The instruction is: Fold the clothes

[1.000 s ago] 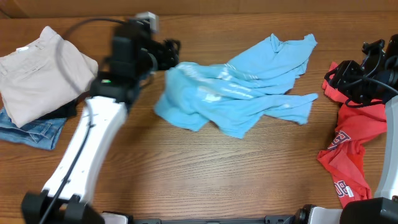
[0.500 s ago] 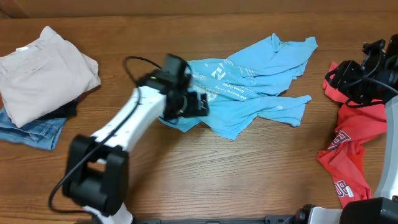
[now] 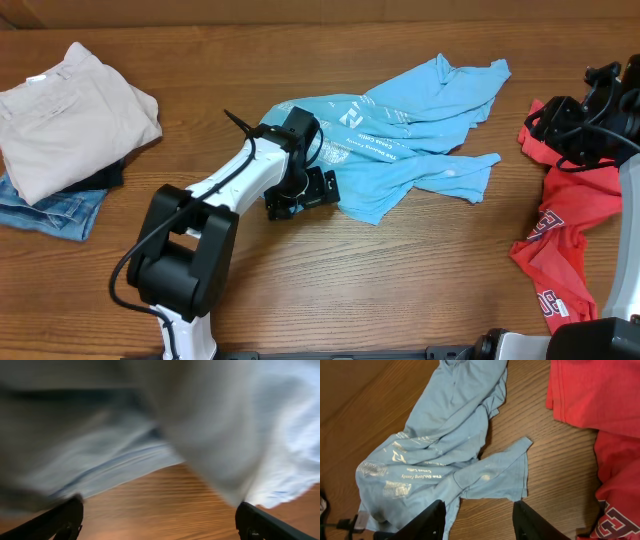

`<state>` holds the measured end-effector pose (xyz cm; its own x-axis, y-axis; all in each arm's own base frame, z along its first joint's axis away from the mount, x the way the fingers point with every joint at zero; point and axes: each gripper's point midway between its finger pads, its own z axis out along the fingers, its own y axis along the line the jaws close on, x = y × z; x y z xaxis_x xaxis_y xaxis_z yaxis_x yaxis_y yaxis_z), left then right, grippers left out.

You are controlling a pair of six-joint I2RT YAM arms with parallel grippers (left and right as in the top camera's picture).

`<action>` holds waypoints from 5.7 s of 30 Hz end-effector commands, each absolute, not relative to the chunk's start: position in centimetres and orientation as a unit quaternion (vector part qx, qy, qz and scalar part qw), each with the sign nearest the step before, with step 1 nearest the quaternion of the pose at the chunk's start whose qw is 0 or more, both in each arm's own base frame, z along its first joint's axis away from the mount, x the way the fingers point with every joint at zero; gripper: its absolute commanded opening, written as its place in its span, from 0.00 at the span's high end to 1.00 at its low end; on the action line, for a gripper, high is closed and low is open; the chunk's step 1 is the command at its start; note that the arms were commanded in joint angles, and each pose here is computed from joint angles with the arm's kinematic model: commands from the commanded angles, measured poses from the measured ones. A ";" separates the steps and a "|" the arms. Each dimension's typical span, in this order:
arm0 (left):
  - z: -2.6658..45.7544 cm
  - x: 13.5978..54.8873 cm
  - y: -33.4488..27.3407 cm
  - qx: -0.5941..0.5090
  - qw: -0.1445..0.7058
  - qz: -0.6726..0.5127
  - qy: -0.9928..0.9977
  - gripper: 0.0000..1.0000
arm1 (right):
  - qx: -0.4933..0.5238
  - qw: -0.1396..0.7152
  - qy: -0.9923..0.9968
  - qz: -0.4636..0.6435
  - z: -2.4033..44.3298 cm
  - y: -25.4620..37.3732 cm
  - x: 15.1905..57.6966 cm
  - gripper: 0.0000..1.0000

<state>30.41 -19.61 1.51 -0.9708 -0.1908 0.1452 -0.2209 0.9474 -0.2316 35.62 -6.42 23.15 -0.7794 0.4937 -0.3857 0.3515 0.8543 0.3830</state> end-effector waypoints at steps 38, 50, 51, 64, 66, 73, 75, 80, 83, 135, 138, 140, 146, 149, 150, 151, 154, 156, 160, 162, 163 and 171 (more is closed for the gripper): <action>18.0 46.0 2.1 0.255 -0.216 0.046 -0.941 0.77 | 0.225 0.248 0.933 0.134 23.3 -6.8 35.5 0.53; 12.9 39.0 -5.4 0.188 -0.047 0.092 -0.977 0.00 | 0.225 0.248 0.933 0.134 23.3 -6.8 35.5 0.53; 12.2 38.6 -6.8 0.172 -0.042 0.093 -0.980 0.00 | 0.225 0.248 0.933 0.134 23.3 -6.8 35.5 0.53; 3.4 33.8 -24.6 0.100 -0.065 0.173 -0.978 0.37 | 0.225 0.248 0.933 0.134 23.3 -6.8 35.5 0.53; 3.0 33.7 -25.2 0.102 -0.078 0.170 -0.977 0.36 | 0.225 0.248 0.933 0.134 23.3 -6.8 35.5 0.53; 2.9 34.8 -24.8 0.121 -0.117 0.147 -0.975 0.34 | 0.225 0.247 0.933 0.134 23.2 -6.7 35.4 0.53; 3.1 35.2 -25.1 0.121 -0.125 0.155 -0.972 0.34 | 0.225 0.246 0.933 0.134 23.2 -6.7 35.4 0.53; 2.6 36.4 -26.1 0.119 -0.141 0.174 -0.967 0.35 | 0.225 0.246 0.933 0.134 23.2 -6.7 35.4 0.53; 1.4 36.3 -26.3 0.125 -0.131 0.172 -0.968 0.36 | 0.225 0.246 0.933 0.134 23.2 -6.7 35.4 0.53; 1.8 40.3 -25.1 0.134 -0.190 0.184 -0.955 0.74 | 0.226 0.248 0.933 0.131 23.3 -6.9 35.5 0.53; 1.9 40.4 -25.2 0.132 -0.192 0.185 -0.955 0.94 | 0.226 0.248 0.933 0.129 23.2 -6.9 35.5 0.53; 1.9 40.3 -25.3 0.131 -0.190 0.187 -0.955 0.96 | 0.226 0.248 0.933 0.129 23.2 -6.9 35.5 0.53; 3.4 40.2 -25.4 0.108 -0.199 0.192 -0.955 0.96 | 0.226 0.248 0.933 0.129 23.2 -6.9 35.5 0.53; 5.0 39.3 -24.4 0.112 -0.199 0.178 -0.957 0.96 | 0.226 0.248 0.933 0.129 23.2 -6.9 35.5 0.53; 5.6 38.9 -23.7 0.115 -0.198 0.164 -0.959 0.96 | 0.226 0.248 0.933 0.129 23.2 -6.9 35.5 0.53; 6.1 38.4 -22.9 0.119 -0.198 0.150 -0.961 0.96 | 0.226 0.248 0.933 0.129 23.2 -6.9 35.5 0.53; 8.2 36.3 -19.7 0.131 -0.194 0.093 -0.968 0.96 | 0.227 0.248 0.933 0.125 23.2 -7.0 35.4 0.53; 9.6 35.0 -17.1 0.141 -0.196 0.049 -0.969 0.96 | 0.227 0.248 0.933 0.125 23.2 -7.0 35.4 0.53; 12.6 32.4 -11.2 0.173 -0.201 -0.037 -0.964 0.96 | 0.227 0.246 0.934 0.126 23.0 -7.1 35.5 0.53; 13.8 31.2 -8.1 0.204 -0.196 -0.069 -0.957 0.96 | 0.229 0.239 0.935 0.123 22.5 -7.2 35.6 0.52; 14.3 30.6 -6.6 0.224 -0.194 -0.082 -0.952 0.96 | 0.230 0.235 0.936 0.124 22.2 -7.2 35.7 0.51; 15.8 29.2 1.4 0.336 -0.170 -0.094 -0.922 0.96 | 0.226 0.179 0.947 0.142 18.4 -6.2 37.0 0.50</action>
